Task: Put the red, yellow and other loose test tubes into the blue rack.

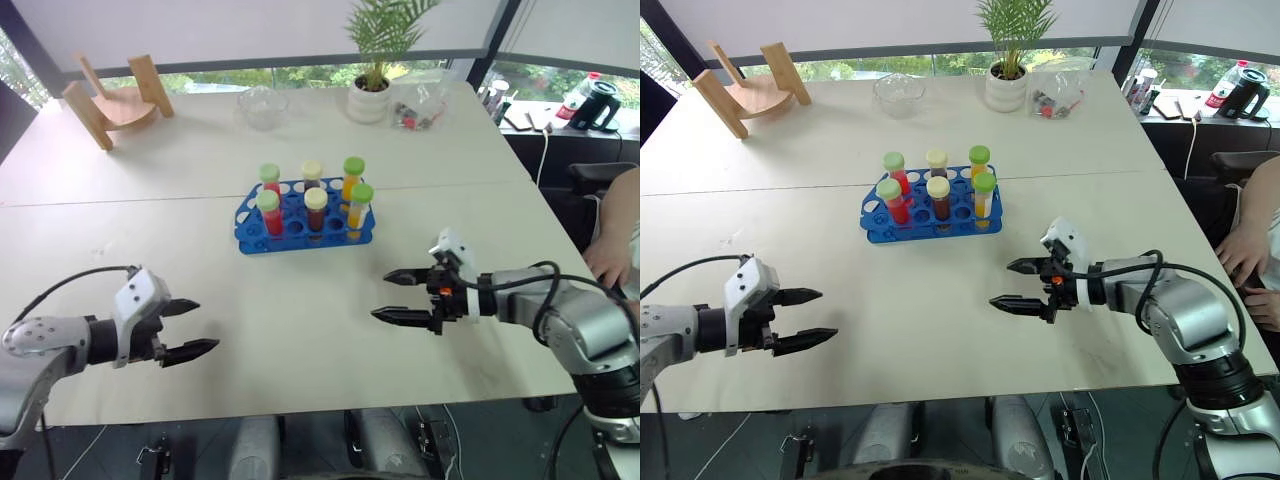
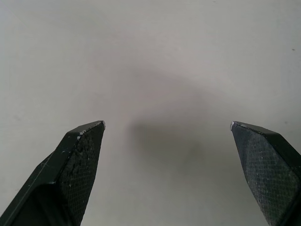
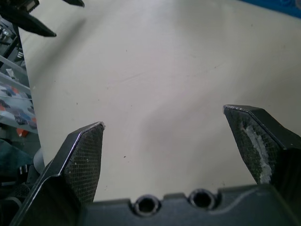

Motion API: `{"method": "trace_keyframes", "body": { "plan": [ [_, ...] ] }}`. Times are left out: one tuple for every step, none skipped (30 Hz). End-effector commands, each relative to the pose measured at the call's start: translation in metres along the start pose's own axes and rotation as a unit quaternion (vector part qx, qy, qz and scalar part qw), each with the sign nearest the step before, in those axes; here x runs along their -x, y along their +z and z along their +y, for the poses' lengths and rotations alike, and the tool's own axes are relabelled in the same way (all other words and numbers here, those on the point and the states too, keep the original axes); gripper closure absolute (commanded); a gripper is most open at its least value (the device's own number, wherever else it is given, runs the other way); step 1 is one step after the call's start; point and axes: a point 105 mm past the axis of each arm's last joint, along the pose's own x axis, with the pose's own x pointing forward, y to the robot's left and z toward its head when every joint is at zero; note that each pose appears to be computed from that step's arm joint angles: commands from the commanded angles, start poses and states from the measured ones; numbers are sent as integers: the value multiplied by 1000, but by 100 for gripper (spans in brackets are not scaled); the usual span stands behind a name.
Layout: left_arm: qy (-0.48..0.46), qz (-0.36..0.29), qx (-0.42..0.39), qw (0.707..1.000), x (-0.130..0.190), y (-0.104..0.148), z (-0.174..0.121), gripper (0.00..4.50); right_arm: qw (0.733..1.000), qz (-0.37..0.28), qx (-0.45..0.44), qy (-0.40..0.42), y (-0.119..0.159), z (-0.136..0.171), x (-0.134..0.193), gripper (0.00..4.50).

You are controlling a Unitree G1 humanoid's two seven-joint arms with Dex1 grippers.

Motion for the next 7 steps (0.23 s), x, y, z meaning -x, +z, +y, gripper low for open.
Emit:
{"method": "trace_keyframes", "body": {
  "plan": [
    [13,-31,-10,999,-1,14,4,9,999,-11,31,-3,11,-3,3,0],
    [12,-35,-6,999,-3,14,4,9,999,-11,33,-3,11,-3,3,0],
    [14,-41,-1,999,-6,14,4,9,999,-11,34,-3,11,-3,3,0],
    [19,-51,5,999,-7,15,5,9,999,-10,35,-2,11,-3,4,0],
    [25,-60,9,998,-8,17,7,9,999,-10,35,-2,11,-3,4,0],
    [29,-68,17,997,-9,18,9,9,999,-10,36,-2,10,-3,4,0],
    [34,-74,20,996,-10,19,10,9,999,-9,36,-2,10,-3,5,0]
  ]
}}
